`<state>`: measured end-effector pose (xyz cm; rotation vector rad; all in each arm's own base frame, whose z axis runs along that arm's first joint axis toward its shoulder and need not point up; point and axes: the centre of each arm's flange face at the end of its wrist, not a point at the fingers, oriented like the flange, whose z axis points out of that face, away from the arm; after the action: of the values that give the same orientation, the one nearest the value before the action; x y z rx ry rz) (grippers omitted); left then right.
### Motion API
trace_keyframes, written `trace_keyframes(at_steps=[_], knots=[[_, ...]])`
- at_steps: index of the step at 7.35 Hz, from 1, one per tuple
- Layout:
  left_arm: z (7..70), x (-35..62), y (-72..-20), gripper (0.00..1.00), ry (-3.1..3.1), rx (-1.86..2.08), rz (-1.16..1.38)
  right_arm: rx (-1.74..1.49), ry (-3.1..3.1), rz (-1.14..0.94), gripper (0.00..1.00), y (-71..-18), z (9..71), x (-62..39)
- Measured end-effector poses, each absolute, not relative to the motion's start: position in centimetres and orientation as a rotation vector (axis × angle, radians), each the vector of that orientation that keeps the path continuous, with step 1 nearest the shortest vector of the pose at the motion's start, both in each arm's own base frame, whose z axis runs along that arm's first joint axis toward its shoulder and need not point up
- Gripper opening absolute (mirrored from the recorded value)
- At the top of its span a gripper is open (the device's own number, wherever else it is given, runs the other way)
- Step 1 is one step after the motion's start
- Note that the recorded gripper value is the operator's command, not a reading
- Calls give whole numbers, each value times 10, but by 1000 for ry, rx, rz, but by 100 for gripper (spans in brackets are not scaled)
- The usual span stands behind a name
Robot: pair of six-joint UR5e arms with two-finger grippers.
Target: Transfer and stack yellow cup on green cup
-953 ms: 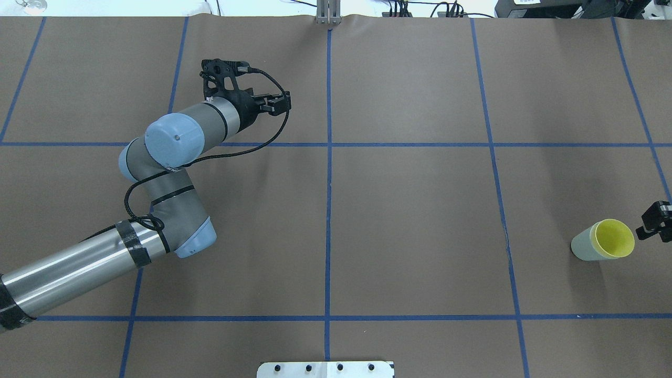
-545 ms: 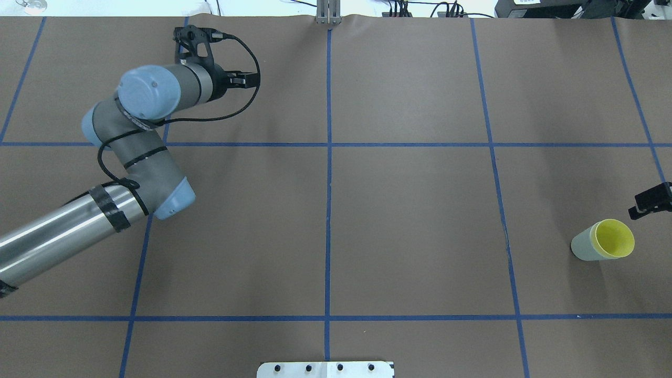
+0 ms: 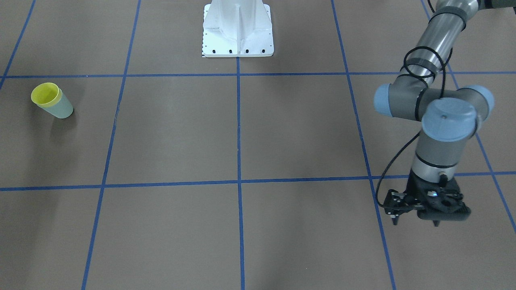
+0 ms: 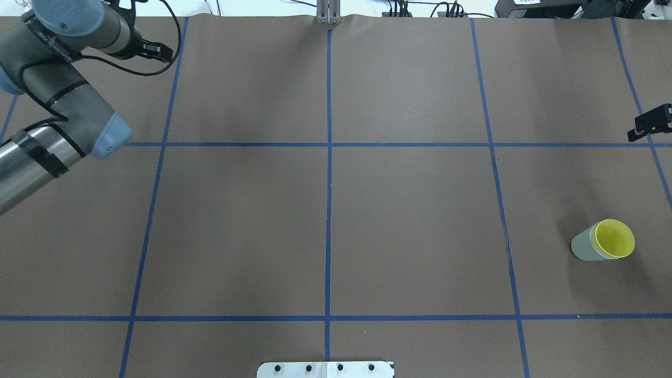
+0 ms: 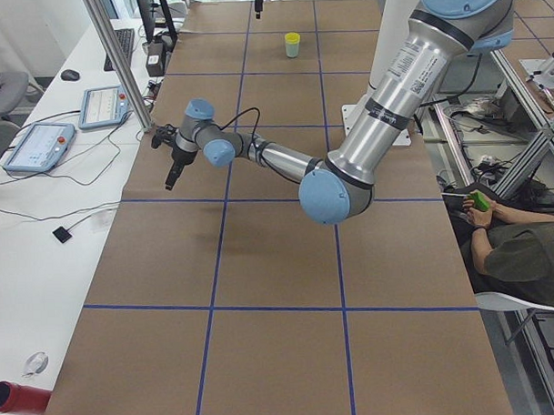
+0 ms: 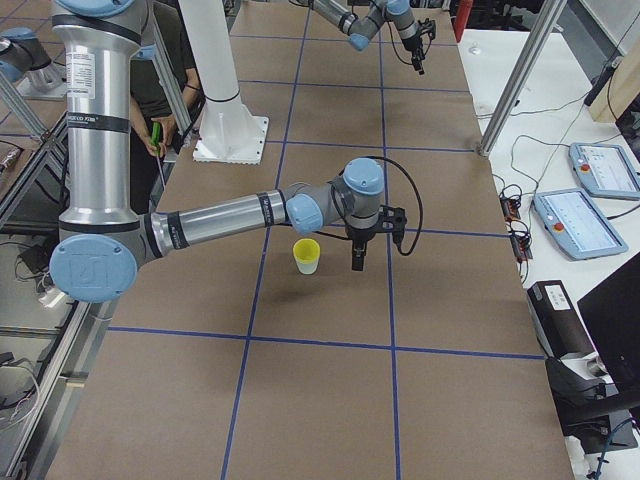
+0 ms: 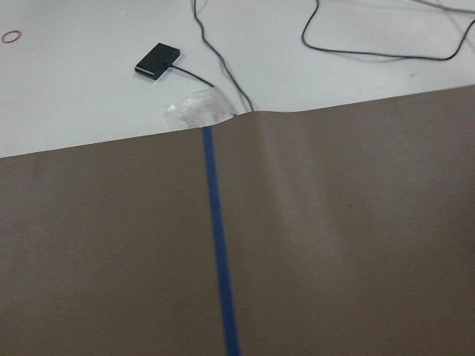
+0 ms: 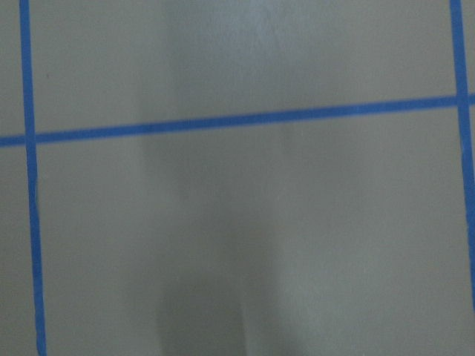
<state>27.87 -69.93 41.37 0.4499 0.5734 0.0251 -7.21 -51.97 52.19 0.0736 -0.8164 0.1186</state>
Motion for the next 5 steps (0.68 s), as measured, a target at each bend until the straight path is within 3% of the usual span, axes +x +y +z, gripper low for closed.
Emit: trace_keyframes(at_steps=[2, 5], knots=[[470, 171, -697, 100, 676, 260, 136, 93, -810, 112, 100, -545, 527, -57], [562, 24, -622, 100, 1023, 141, 90, 92, -808, 101, 100, -550, 539, -46]])
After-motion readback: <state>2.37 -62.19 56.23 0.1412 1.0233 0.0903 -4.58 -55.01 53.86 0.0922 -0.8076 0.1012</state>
